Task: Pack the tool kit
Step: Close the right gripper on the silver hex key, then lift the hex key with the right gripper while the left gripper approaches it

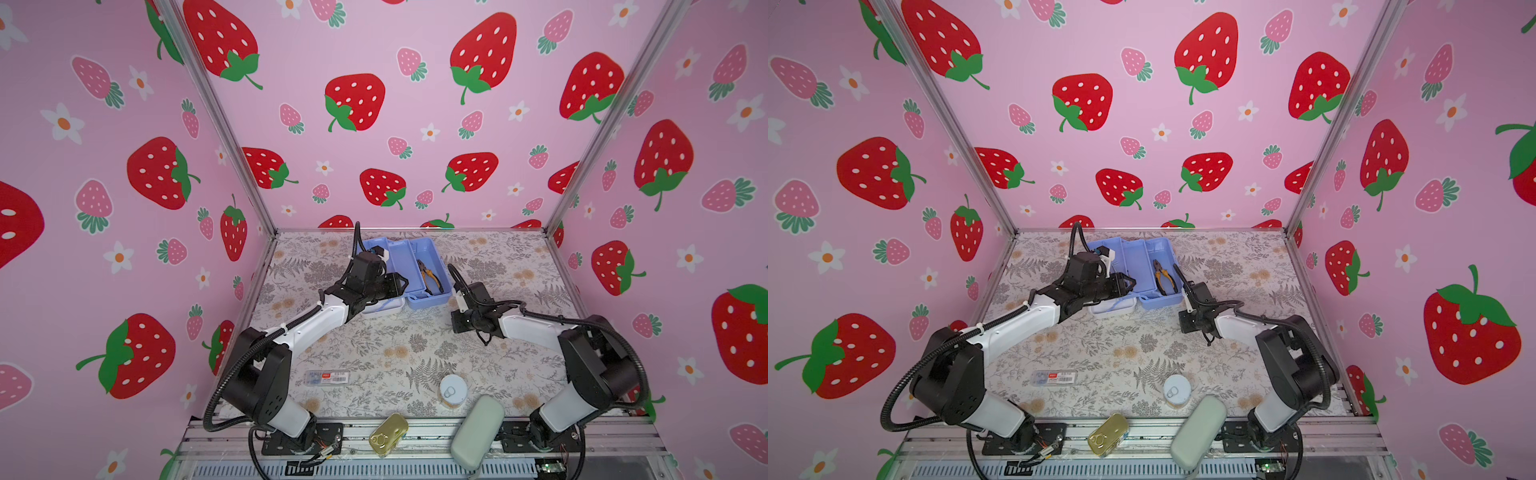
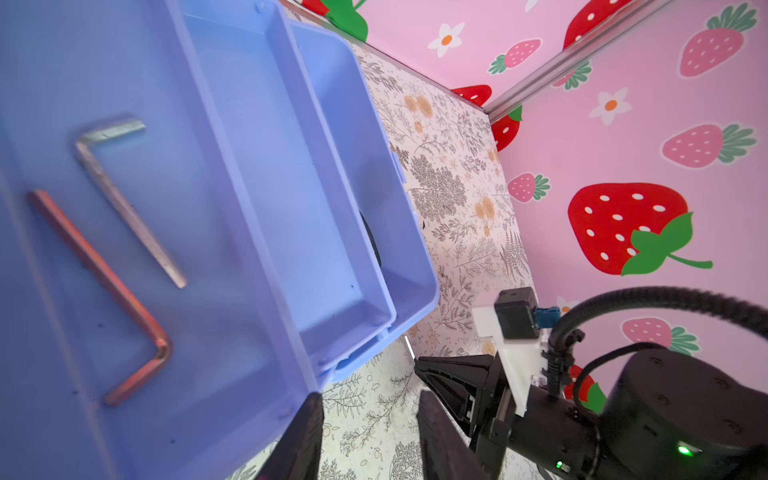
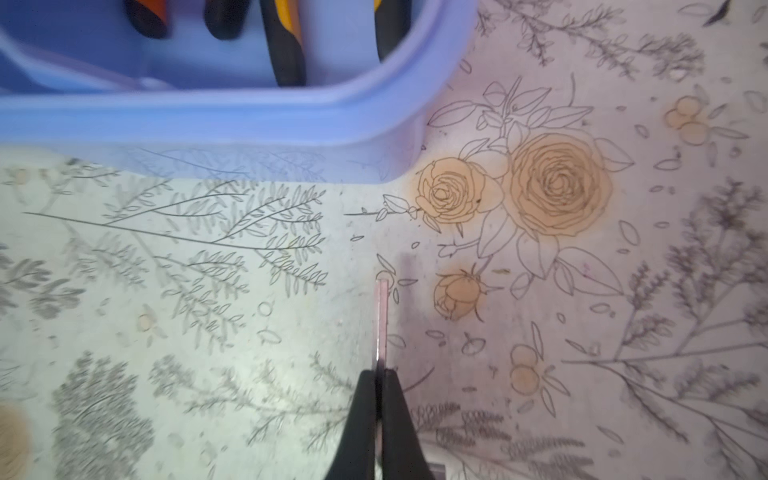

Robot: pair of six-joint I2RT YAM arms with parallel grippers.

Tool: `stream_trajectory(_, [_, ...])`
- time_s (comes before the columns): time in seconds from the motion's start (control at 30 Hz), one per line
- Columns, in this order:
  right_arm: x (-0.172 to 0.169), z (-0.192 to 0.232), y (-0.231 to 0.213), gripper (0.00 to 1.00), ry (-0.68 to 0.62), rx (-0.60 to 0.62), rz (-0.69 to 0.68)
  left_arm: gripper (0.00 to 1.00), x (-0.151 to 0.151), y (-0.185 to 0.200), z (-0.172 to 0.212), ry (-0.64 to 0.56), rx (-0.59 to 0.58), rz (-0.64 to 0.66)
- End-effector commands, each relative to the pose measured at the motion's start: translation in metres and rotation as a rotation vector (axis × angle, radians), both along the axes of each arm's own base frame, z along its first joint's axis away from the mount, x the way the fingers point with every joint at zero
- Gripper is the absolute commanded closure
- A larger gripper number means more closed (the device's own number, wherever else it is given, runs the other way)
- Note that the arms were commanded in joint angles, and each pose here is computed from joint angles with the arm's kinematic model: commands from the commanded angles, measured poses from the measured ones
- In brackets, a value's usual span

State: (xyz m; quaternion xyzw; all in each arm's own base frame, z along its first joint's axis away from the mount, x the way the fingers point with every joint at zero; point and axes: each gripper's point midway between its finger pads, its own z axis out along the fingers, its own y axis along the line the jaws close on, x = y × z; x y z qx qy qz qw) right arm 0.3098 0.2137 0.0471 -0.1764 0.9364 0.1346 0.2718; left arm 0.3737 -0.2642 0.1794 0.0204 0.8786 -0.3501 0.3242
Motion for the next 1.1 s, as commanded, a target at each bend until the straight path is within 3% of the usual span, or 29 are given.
stream_trajectory(0.0, [0.000,0.030,-0.002,0.99,-0.014,0.119,-0.017,0.59,-0.002,-0.020,0.038,-0.102,-0.004,-0.061])
stream_trajectory(0.27, [0.002,0.088,-0.020,1.00,-0.030,0.419,-0.093,0.58,-0.030,-0.065,0.060,-0.187,-0.030,-0.217])
stream_trajectory(0.47, [0.012,0.133,-0.034,1.00,-0.039,0.606,-0.122,0.48,-0.047,-0.098,0.067,-0.242,-0.063,-0.319])
stream_trajectory(0.63, [0.008,0.163,-0.025,1.00,0.015,0.817,-0.081,0.41,-0.061,-0.133,0.070,-0.236,-0.168,-0.425])
stream_trajectory(0.8, [0.012,0.179,-0.024,1.00,0.023,0.890,-0.055,0.40,-0.070,-0.154,0.070,-0.229,-0.211,-0.504])
stream_trajectory(1.07, [0.007,0.184,-0.023,1.00,0.046,0.923,-0.033,0.40,-0.065,-0.163,0.070,-0.231,-0.226,-0.504])
